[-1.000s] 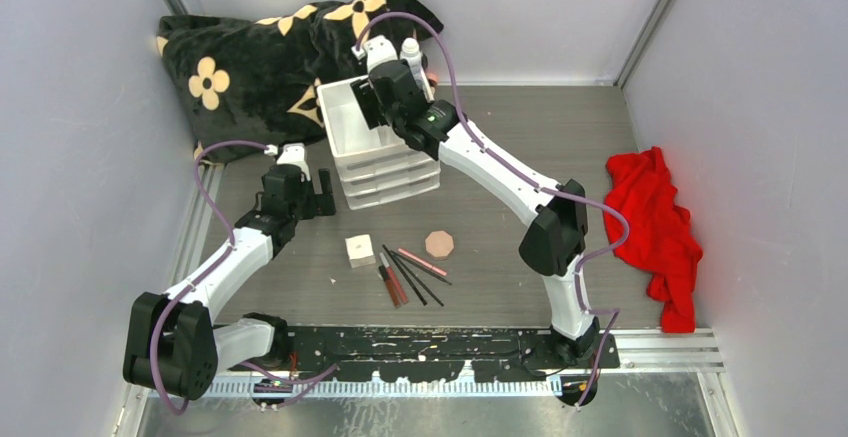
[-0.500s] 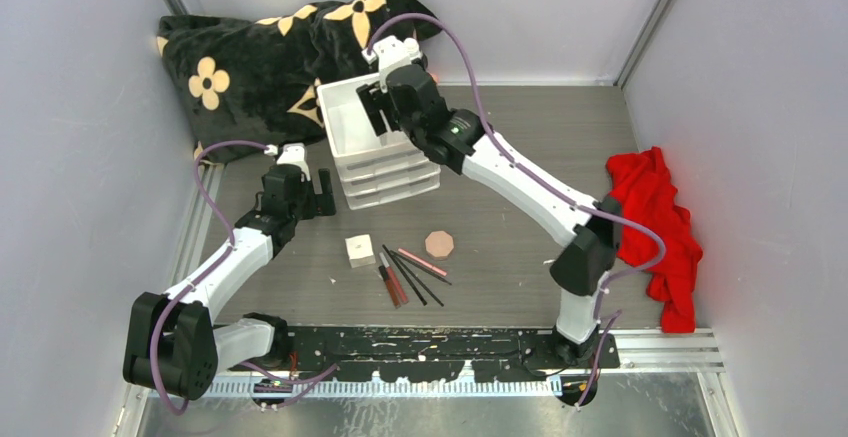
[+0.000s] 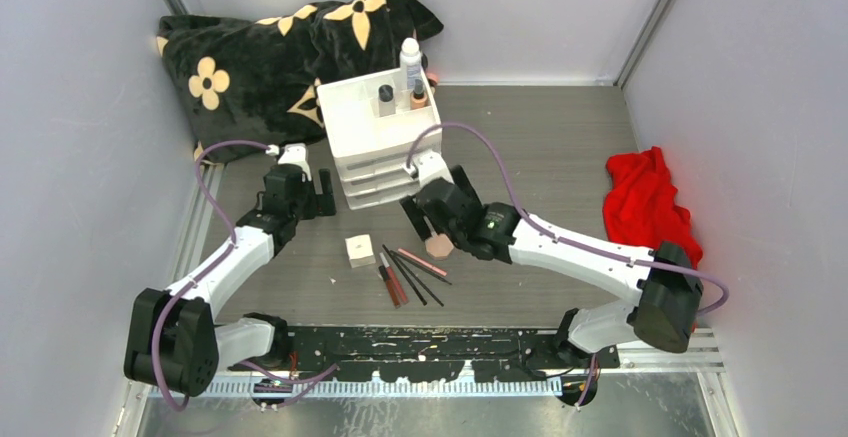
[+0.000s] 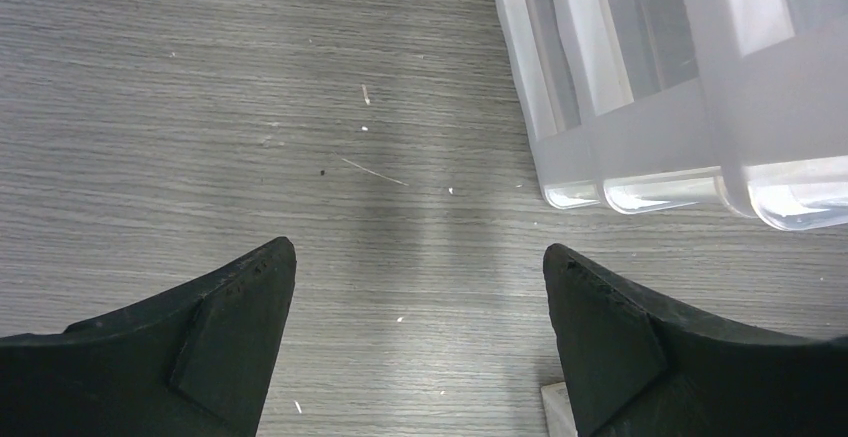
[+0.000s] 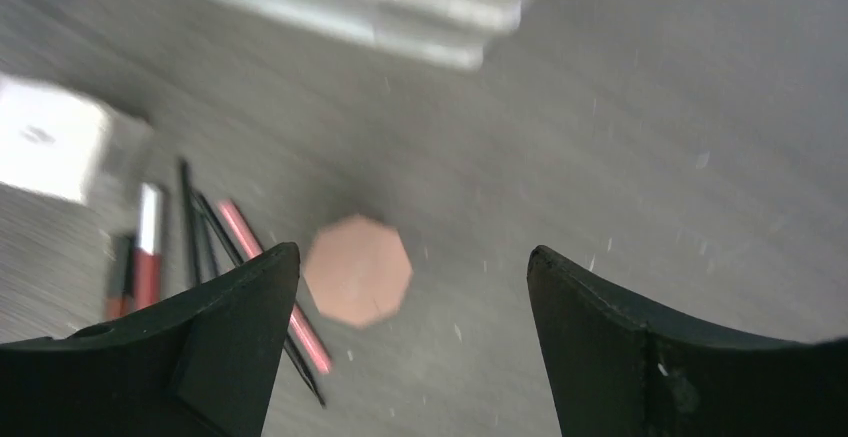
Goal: Organize the makeup
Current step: Pick up the makeup from the center of the board.
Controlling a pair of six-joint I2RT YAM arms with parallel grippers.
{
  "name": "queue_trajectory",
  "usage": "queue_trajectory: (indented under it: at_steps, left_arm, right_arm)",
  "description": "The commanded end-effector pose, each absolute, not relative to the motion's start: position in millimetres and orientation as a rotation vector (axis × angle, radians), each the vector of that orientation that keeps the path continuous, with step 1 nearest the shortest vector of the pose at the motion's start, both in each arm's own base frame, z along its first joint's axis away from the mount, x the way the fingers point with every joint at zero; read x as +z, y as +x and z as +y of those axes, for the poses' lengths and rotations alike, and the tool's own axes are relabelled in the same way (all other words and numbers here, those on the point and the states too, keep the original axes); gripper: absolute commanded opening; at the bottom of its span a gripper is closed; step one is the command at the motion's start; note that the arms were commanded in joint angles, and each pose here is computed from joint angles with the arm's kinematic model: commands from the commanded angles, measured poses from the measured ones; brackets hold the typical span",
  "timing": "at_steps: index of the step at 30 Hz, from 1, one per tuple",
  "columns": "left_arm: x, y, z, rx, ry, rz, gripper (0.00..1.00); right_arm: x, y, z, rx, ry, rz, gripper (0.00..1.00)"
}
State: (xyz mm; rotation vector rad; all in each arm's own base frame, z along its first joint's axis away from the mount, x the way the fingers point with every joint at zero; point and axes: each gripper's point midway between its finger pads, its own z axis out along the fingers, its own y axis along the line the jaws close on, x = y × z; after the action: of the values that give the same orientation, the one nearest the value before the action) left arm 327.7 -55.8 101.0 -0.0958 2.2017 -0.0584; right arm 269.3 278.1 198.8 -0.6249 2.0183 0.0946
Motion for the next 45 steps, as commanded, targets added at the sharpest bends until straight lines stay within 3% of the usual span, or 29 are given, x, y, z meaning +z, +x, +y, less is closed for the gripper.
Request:
queue_trajectory:
  at_steps: [1, 7, 12, 28, 40, 43, 45]
  left_arm:
    - [110.7, 337.8, -56.9, -0.049, -0.087, 2.159, 0.93]
    - [114.0, 336.9, -60.7, -0.080, -0.082, 2.148, 0.92]
    - [120.6, 332.3, -56.7, -0.072, -0.104, 2.121, 0.89]
    - [121.2, 329.1, -43.7, -0.005, -0.161, 2.117, 0.91]
    - [130.6, 326.9, -45.4, -0.030, -0.163, 2.082, 0.91]
    - [131.7, 326.9, -47.0, -0.042, -0.159, 2.077, 0.91]
    - [131.9, 327.2, -47.6, -0.046, -0.157, 2.076, 0.91]
  right_arm:
    - [168.7, 248.7, 249.0, 0.147, -0.433, 2.119, 0.89]
    - [124.1, 234.1, 254.1, 0.215, -0.425, 2.212, 0.93]
    - [127.9, 237.2, 284.3, 0.316, -0.461, 2.200, 0.93]
    - [122.8, 223.7, 446.4, 0.539, -0.606, 2.144, 0.93]
    - [77.0, 234.4, 463.0, 0.469, -0.551, 2.203, 0.93]
    - [66.8, 235.0, 464.7, 0.444, -0.562, 2.220, 0.90]
    - [64.0, 236.0, 463.6, 0.431, -0.560, 2.225, 0.80]
